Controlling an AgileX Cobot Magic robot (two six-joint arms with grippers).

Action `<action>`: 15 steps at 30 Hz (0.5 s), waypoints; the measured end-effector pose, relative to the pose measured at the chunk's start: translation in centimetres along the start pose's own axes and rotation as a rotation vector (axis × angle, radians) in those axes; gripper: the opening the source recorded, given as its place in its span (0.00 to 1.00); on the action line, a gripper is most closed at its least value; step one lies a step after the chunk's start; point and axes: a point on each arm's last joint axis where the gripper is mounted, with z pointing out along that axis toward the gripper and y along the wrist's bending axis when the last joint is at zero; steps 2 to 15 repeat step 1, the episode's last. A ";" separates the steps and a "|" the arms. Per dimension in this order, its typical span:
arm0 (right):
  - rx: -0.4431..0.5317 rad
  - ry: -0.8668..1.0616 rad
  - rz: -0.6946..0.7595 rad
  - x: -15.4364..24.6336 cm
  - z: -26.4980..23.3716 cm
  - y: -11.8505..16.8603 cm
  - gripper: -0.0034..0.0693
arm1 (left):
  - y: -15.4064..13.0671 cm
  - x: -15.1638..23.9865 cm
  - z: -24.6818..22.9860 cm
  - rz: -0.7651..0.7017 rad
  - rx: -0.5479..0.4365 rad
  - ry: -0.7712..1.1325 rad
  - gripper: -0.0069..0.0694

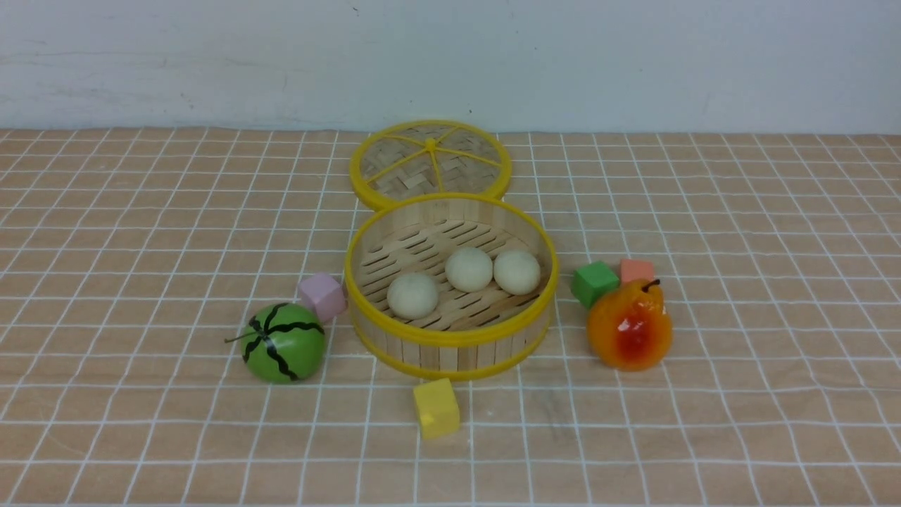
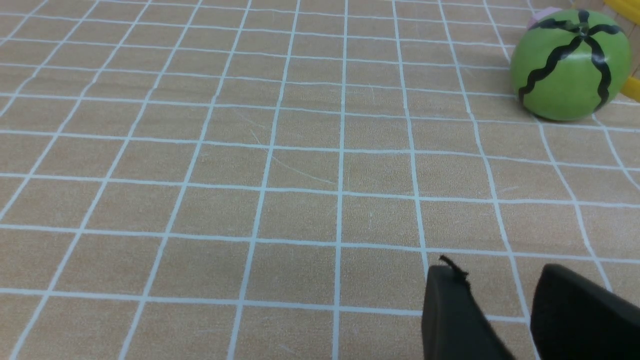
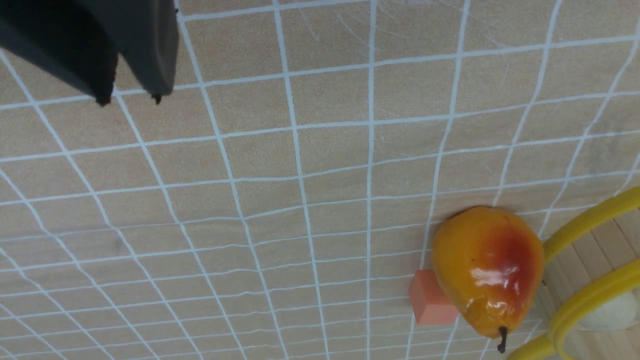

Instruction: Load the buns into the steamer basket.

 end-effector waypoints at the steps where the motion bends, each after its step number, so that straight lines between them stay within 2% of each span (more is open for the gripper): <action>1: 0.000 0.000 0.000 0.0 0.0 0.0 0.21 | 0.0 0.0 0.0 0.000 0.000 0.000 0.40; 15: 0.000 0.000 0.000 0.0 0.0 0.0 0.21 | 0.0 0.0 0.0 0.000 0.000 0.000 0.40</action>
